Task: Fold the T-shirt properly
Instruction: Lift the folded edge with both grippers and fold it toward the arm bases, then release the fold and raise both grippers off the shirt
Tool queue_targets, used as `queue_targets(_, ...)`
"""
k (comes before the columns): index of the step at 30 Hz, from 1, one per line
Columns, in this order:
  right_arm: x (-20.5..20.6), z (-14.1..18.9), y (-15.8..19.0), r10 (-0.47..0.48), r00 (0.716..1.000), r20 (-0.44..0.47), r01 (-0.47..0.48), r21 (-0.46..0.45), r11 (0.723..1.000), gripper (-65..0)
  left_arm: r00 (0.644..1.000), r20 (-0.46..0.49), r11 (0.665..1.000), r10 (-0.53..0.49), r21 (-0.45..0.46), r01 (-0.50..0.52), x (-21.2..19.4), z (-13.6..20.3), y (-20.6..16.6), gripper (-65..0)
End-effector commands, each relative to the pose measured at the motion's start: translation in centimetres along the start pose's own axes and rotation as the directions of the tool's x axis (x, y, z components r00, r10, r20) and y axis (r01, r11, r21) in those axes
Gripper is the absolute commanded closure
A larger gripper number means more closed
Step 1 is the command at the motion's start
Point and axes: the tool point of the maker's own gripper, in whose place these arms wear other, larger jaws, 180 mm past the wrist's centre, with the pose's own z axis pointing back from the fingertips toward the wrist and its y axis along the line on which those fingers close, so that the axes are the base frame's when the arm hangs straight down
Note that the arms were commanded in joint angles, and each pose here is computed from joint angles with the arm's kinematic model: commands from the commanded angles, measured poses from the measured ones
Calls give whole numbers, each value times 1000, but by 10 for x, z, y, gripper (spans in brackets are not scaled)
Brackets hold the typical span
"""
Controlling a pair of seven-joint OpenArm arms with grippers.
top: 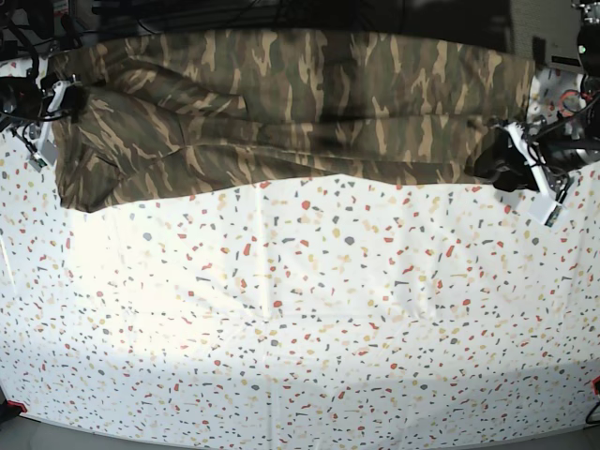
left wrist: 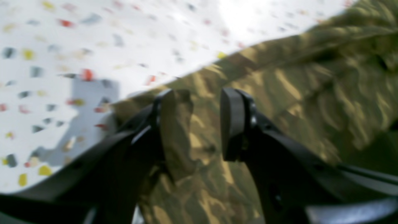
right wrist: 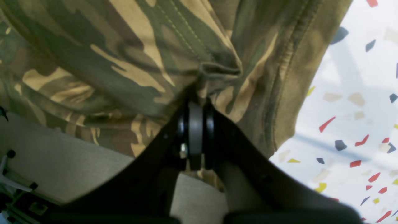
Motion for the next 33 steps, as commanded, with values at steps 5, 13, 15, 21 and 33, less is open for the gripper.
queue_targets(5, 19, 11, 4, -11, 997, 73, 7, 47, 999, 0, 998, -25, 998, 54, -41, -55, -27, -1, -19, -236)
queue_targets(13, 30, 13, 17, -49, 991, 125, 33, 125, 992, -248, 991, -10, 988, 130, -84, -131, -39, -11, -41, -236)
queue_targets(15, 37, 15, 20, -61, 987, 150, 39, 146, 988, -248, 990, -5, 986, 138, -88, -138, -39, -13, -43, -236)
queue_targets(21, 100, 37, 26, -140, 922, 362, 56, 235, 971, -248, 990, -2, 986, 142, -92, -142, -39, -14, -45, -236)
queue_targets(33, 163, 85, 31, -260, 775, 576, 38, 368, 929, -248, 991, -3, 987, 136, -85, -136, -39, -14, -43, -236)
